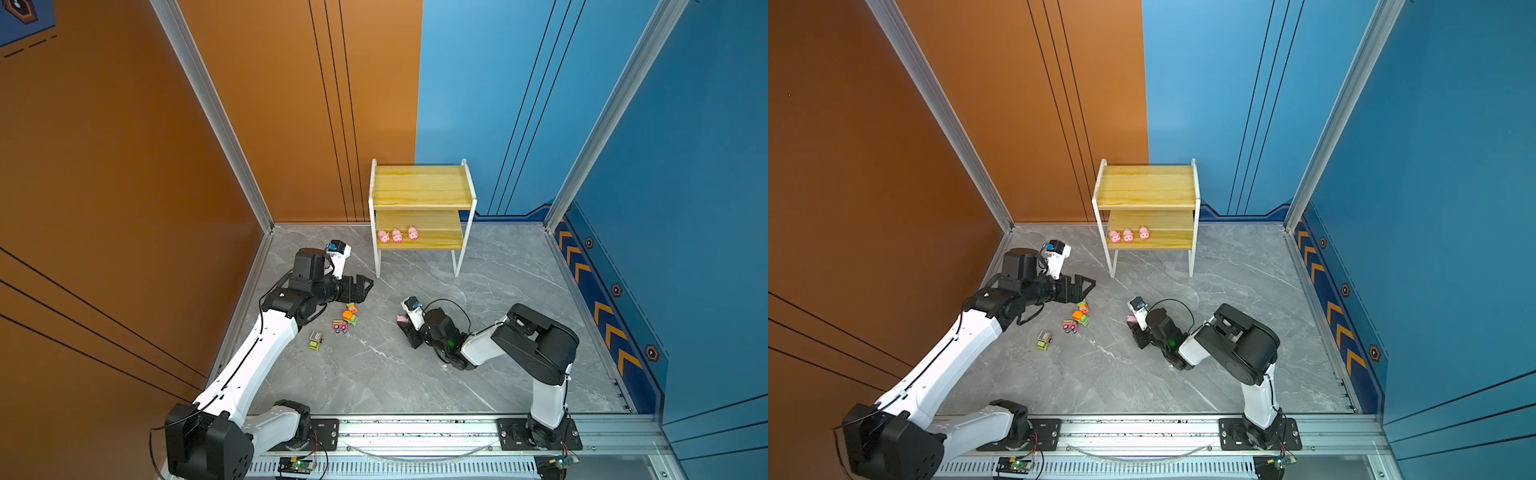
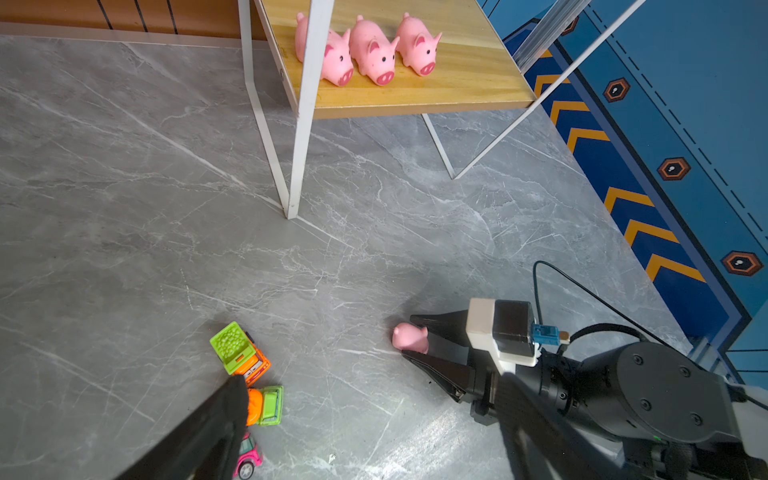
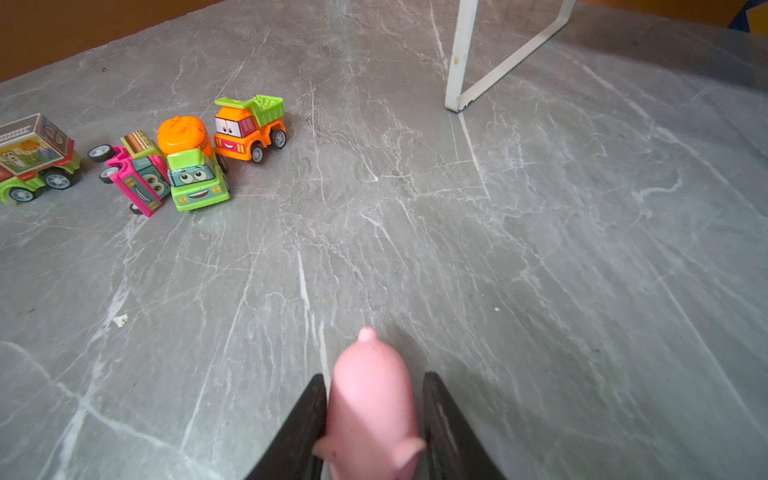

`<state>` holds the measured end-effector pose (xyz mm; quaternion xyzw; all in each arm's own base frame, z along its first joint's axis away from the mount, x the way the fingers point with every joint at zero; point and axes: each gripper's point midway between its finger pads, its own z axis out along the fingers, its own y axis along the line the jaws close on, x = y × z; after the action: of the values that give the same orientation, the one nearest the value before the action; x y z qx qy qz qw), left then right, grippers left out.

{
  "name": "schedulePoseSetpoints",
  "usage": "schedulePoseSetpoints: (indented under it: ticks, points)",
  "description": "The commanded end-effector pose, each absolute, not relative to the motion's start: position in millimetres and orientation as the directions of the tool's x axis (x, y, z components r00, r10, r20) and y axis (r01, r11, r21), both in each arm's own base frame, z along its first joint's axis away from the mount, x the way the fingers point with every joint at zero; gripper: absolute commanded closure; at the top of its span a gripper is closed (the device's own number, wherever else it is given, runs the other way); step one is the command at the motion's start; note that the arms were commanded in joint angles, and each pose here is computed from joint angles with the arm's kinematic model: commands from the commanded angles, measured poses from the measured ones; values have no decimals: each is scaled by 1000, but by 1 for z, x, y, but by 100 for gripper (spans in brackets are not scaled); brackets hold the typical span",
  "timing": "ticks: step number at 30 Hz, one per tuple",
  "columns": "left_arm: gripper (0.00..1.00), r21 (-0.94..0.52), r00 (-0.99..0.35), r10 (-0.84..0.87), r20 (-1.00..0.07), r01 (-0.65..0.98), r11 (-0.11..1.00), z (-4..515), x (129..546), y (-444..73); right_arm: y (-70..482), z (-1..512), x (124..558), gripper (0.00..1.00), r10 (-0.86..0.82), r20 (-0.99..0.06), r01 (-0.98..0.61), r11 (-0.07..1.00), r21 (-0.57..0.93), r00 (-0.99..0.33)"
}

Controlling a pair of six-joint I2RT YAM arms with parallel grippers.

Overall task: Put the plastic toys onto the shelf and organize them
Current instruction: 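Lift the pink pig off the floor with the right gripper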

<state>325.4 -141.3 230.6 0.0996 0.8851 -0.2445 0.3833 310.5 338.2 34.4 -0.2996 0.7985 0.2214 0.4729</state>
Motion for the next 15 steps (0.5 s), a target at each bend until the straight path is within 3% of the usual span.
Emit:
schedulePoseSetpoints:
  ticks: [1, 11, 15]
  points:
    - [6, -367, -686, -6, -727, 381, 849, 231, 327, -144, 332, 25, 307, 61, -300, -870, -682, 730, 54, -390]
    - [6, -367, -684, -6, -730, 385, 847, 232, 326, -145, 332, 22, 306, 60, -312, -862, -679, 733, 48, -398]
    - [6, -370, -685, -6, -728, 385, 845, 232, 326, -145, 332, 22, 306, 65, -316, -860, -680, 732, 47, -400]
